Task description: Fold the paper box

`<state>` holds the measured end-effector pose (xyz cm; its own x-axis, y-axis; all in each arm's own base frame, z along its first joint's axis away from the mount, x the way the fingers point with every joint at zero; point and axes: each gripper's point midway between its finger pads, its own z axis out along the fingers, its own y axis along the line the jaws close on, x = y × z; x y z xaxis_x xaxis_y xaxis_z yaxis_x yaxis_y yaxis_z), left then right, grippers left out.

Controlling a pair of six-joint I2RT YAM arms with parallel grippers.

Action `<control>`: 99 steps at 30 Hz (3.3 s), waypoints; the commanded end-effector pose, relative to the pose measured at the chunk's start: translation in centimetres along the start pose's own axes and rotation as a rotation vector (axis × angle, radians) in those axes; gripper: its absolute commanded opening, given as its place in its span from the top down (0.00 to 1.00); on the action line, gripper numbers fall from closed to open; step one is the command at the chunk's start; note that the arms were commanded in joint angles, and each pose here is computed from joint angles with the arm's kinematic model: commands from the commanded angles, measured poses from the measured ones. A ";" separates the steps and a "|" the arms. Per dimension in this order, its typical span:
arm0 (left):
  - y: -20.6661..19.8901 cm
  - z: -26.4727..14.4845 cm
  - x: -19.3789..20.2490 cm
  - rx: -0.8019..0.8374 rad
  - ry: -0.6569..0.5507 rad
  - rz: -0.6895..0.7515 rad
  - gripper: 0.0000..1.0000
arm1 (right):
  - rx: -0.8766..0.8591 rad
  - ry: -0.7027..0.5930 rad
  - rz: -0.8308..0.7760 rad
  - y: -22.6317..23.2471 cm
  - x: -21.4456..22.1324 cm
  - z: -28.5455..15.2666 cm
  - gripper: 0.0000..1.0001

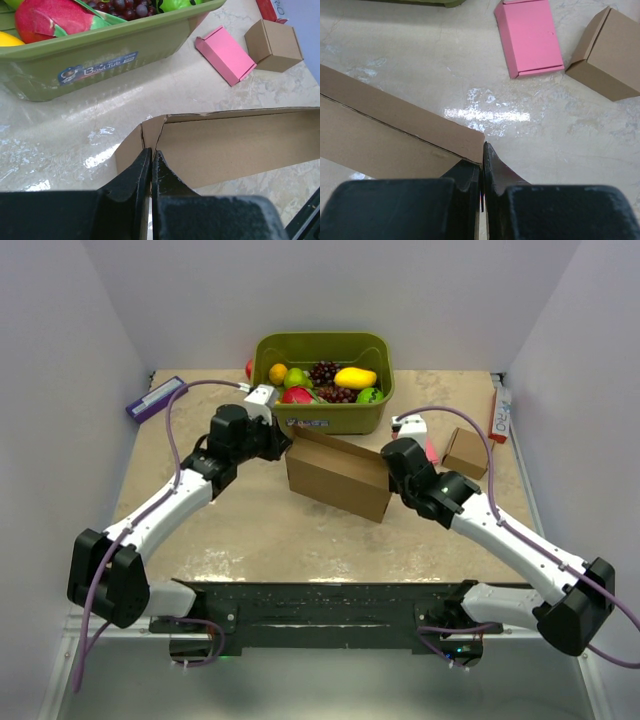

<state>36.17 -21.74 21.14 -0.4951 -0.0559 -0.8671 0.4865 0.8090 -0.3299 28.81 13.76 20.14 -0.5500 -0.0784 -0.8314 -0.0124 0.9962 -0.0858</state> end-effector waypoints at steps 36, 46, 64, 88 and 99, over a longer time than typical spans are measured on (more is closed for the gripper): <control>-0.7 0.6 2.2 -0.194 0.108 0.184 1.00 | -0.235 0.116 0.247 2.1 -2.8 0.0 0.72; 0.1 0.8 1.9 -0.212 0.121 0.165 1.00 | -0.248 0.087 0.278 0.8 -2.5 -2.4 0.59; 0.5 0.8 1.4 -0.199 0.110 0.136 1.00 | -0.200 0.135 0.258 -0.7 -0.4 -3.4 0.72; 1.4 1.0 1.7 -0.237 0.119 0.156 1.00 | -0.298 0.139 0.268 1.4 -1.7 -3.6 1.00; 2.3 1.2 2.3 -0.280 0.138 0.179 1.00 | -0.288 0.108 0.284 1.3 -3.1 -3.7 1.00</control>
<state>37.51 -21.70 20.33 -0.4610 0.1061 -0.8810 0.3881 0.9169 -0.0927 26.82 14.50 22.03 -0.6907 0.1565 -0.7061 -0.0449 0.9652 0.2578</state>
